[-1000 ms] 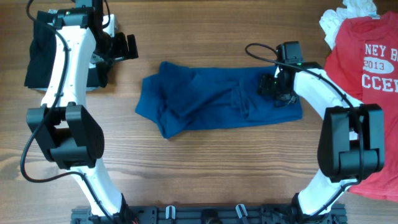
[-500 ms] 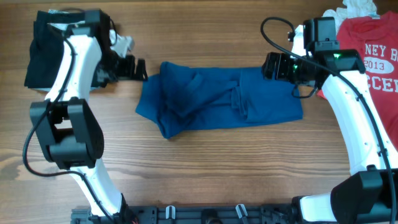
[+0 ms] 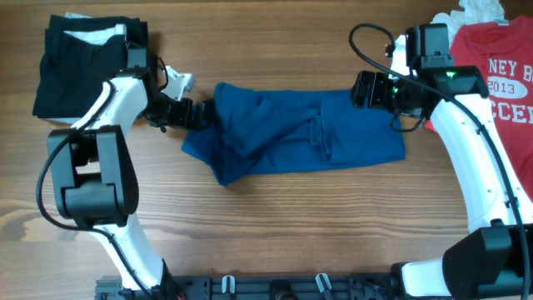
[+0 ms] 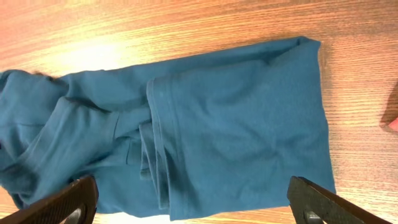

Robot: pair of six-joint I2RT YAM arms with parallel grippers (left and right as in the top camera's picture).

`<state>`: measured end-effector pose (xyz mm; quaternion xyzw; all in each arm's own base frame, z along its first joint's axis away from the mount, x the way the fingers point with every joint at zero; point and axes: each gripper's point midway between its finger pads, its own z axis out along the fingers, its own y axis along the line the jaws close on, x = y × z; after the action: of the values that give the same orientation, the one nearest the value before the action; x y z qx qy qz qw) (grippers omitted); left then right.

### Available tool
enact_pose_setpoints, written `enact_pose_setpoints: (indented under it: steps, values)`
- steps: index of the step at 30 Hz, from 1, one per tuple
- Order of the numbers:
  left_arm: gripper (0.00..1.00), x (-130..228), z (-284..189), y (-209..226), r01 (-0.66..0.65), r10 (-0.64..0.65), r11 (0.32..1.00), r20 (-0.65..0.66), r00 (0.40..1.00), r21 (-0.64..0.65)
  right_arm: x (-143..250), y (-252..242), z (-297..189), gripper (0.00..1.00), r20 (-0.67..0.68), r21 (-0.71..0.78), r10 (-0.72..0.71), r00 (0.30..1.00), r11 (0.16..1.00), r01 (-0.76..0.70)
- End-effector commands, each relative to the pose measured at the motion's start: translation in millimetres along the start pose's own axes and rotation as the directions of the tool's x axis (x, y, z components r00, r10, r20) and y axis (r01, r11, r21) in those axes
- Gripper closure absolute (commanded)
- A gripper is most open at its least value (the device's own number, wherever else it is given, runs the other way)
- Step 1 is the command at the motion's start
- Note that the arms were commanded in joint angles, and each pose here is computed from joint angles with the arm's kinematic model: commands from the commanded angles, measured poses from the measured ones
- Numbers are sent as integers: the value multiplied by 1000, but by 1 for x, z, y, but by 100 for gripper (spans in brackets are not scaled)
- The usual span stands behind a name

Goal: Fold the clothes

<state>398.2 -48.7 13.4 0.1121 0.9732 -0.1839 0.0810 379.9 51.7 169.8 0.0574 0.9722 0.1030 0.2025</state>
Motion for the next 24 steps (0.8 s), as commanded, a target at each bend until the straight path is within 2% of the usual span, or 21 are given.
enact_pose_setpoints:
  steps: [1,6,11,14,18,22,24]
  values:
    - [2,22,15,-10,7,-4,997,-41,999,73,-3,1,0,2,9,-10,22,1000,1000,-22]
    - [7,35,30,-42,-4,15,980,-52,999,199,-5,1,0,2,13,-11,21,1000,1000,-21]
    - [7,52,41,-68,-14,40,962,-90,995,274,-4,1,0,1,13,-11,21,1000,1000,-21]
    - [7,49,39,-87,-20,48,934,-70,996,356,-4,1,0,1,13,-11,21,1000,1000,-21]
    - [15,40,35,-99,-33,49,906,-26,998,422,-4,1,0,2,9,-10,22,1000,1000,-22]
    - [28,38,35,-98,-21,35,907,-26,999,420,-4,1,0,1,10,-10,21,1000,1000,-21]
    - [28,37,36,-99,-15,28,908,-26,999,418,-4,1,0,2,13,-11,22,1000,1000,-22]
